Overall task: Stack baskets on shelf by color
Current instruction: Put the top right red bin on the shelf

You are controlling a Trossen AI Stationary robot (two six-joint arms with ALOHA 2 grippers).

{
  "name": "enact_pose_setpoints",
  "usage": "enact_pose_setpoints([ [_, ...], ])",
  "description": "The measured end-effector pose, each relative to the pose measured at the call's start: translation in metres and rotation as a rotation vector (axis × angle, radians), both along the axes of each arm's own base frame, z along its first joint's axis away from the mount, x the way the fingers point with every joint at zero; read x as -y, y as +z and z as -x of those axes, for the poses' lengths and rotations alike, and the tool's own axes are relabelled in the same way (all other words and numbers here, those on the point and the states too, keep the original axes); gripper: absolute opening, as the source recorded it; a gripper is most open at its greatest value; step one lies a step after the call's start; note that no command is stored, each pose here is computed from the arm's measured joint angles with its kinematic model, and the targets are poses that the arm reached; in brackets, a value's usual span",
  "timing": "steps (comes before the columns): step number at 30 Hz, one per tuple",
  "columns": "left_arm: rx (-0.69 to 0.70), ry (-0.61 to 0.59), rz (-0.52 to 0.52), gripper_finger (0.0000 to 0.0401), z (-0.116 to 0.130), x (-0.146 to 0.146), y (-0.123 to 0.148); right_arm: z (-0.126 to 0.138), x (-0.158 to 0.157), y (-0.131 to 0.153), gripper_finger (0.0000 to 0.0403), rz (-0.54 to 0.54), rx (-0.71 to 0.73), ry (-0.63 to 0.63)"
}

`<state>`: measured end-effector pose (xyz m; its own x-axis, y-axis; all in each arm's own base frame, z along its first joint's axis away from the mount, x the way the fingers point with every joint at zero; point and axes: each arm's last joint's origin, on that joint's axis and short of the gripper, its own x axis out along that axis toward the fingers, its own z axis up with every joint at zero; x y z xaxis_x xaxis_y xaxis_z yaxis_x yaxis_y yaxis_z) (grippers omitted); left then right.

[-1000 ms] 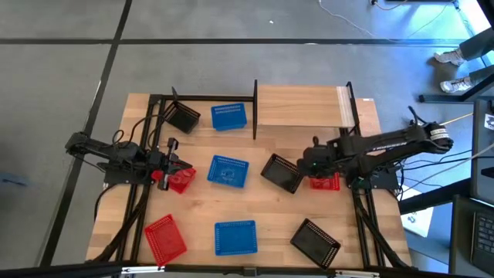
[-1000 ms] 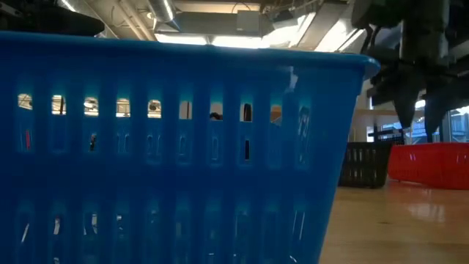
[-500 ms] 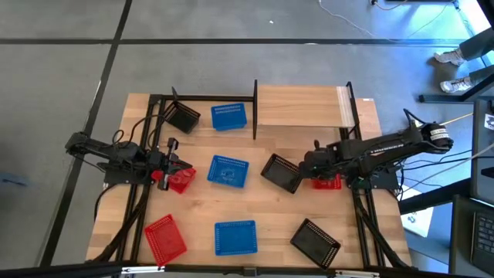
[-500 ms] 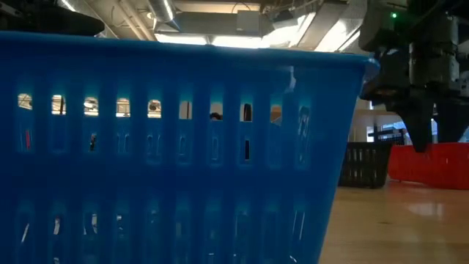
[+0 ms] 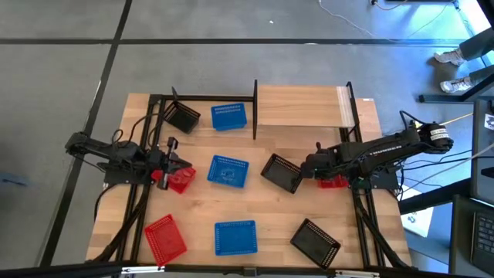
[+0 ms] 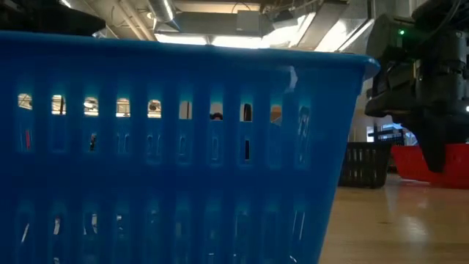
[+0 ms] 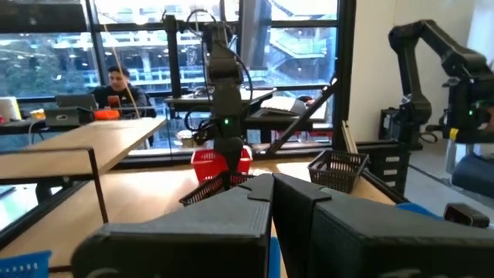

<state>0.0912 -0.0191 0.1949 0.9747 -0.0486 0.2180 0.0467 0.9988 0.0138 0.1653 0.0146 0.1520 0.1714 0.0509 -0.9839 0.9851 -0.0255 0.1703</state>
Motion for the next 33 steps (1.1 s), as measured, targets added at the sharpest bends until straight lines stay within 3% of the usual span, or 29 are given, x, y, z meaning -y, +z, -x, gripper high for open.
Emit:
enact_pose_setpoints([
  [9,-0.119,-0.001,-0.024,0.0000,0.010,-0.003,0.030,-0.006,0.000,0.022,0.0002,0.053,-0.022,0.004],
  [15,-0.190,-0.007,-0.018,0.0000,0.007,-0.002,0.052,-0.019,-0.005,0.076,0.0001,0.121,0.009,0.026],
  [22,-0.304,-0.029,-0.006,0.0000,-0.008,0.003,0.071,-0.021,-0.013,0.142,0.0000,0.124,0.052,0.015],
  [30,-0.321,-0.040,-0.003,0.0000,-0.021,0.007,0.098,-0.024,-0.002,0.204,0.0000,0.285,-0.003,-0.036],
  [33,-0.340,-0.040,0.012,0.0000,-0.023,0.008,0.106,-0.029,0.011,0.220,0.0000,0.337,0.057,-0.039],
])
